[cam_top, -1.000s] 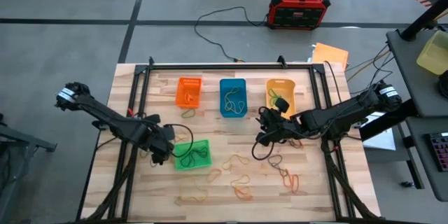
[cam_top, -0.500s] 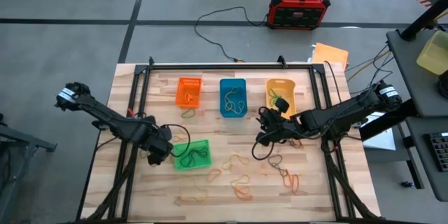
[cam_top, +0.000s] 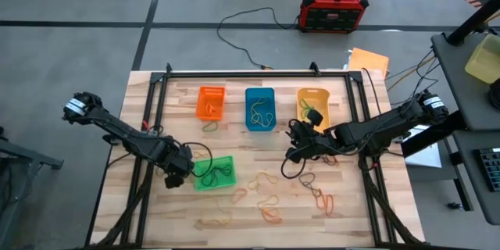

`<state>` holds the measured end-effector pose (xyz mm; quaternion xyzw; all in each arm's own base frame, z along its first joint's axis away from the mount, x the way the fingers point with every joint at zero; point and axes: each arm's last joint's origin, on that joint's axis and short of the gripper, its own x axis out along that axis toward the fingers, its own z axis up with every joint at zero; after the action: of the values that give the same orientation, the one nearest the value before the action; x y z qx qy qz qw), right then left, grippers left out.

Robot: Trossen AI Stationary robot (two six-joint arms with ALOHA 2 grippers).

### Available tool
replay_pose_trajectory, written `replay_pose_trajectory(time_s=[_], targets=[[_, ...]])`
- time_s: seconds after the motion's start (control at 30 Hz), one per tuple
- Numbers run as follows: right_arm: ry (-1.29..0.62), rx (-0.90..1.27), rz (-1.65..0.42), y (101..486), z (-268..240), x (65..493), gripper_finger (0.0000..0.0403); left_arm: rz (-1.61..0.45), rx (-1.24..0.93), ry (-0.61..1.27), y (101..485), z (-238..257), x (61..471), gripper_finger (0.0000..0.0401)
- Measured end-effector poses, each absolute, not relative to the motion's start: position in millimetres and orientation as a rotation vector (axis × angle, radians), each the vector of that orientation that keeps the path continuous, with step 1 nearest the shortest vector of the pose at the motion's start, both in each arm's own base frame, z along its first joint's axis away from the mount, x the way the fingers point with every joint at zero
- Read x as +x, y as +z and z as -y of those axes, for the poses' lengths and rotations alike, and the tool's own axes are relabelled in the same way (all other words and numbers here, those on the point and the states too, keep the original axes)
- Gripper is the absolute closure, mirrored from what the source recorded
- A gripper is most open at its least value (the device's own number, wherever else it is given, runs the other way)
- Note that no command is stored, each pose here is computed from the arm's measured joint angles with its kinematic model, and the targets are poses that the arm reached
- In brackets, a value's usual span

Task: Sort rubber bands into baskets
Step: Put the violet rubberband into the green bin

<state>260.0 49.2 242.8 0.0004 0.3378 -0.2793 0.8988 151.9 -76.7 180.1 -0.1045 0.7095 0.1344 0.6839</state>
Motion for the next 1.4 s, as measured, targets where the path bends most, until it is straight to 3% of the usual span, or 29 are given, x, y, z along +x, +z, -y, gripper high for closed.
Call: replay_pose_trajectory(time_s=[0.57, 1.03, 1.4], targets=[[-0.581, 0.008, -0.697, 243, -49, 260, 0.0308, -1.594, -0.221, 0.361, 162, 71, 144, 0.0391], [-0.581, 0.008, -0.697, 243, -49, 260, 0.0319, -1.635, -0.23, 0.357, 157, 70, 139, 0.0342], [-0.581, 0.008, -0.696, 243, -49, 260, 0.0307, -1.645, -0.212, 0.295, 157, 71, 139, 0.0359]])
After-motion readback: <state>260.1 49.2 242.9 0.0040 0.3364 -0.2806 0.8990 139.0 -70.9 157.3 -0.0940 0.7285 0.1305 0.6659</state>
